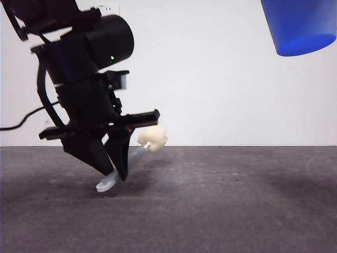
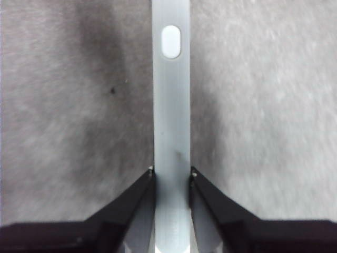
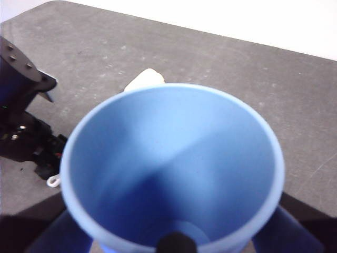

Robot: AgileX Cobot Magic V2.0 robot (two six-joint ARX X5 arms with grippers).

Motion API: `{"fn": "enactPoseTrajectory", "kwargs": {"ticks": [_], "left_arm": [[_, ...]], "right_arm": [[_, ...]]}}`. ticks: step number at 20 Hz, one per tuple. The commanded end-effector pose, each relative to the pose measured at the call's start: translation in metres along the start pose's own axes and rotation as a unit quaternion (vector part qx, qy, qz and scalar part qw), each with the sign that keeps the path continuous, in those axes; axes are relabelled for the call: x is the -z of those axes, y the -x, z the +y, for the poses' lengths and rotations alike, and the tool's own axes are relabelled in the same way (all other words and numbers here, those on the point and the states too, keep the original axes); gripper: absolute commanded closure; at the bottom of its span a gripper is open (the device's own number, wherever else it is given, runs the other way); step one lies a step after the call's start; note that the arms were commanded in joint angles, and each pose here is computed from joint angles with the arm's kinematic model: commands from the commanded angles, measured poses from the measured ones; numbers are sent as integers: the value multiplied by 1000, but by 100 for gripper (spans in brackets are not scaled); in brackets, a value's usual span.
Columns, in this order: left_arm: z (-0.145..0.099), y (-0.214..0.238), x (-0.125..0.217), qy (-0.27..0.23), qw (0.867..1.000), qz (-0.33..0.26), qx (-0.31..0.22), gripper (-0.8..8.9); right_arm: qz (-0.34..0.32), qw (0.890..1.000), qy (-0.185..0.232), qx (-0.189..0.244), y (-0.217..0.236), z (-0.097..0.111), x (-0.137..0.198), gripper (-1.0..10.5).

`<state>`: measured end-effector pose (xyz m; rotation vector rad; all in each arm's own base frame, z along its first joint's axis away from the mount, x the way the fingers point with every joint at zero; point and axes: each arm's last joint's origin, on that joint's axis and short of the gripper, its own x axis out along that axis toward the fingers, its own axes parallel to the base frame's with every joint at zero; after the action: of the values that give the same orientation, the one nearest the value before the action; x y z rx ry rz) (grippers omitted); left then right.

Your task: Pick up the cup brush,pick up the cup,insert the brush into the cup,clean the cup,put the cup brush back,put the cup back to the fixed position on the table

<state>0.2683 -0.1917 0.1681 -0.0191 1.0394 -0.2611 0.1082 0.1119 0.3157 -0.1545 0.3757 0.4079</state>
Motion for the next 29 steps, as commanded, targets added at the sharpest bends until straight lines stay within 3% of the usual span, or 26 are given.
{"fn": "enactPoseTrajectory", "kwargs": {"ticks": [1, 9, 12, 13, 16, 20, 23, 29], "left_arm": [[1, -11, 3, 24, 1000, 3, -3, 822], [2, -21, 6, 47, 999, 13, -12, 797], [2, -21, 8, 46, 999, 23, -9, 482], [2, -20, 8, 45, 999, 28, -7, 443], [3, -15, 9, 44, 998, 39, -3, 437], [2, 13, 2, 38, 999, 13, 12, 437], [2, 51, -4, 10, 999, -19, 50, 437], [13, 145, 2, -30, 988, -99, 114, 438]], "right_arm": [[-5, 1000, -12, -2, 1, 0, -2, 963], [-4, 1000, -21, -2, 1, 0, -2, 963], [-4, 1000, -23, -2, 1, 0, -2, 963], [-4, 1000, -24, -3, 0, 0, -2, 963], [0, 1000, -22, -2, -4, 3, -2, 963], [-15, 1000, -24, 0, -25, 12, -8, 963], [-10, 1000, -20, 20, -56, 14, -5, 963], [-17, 998, -53, 3, -119, 0, 32, 963]]}}
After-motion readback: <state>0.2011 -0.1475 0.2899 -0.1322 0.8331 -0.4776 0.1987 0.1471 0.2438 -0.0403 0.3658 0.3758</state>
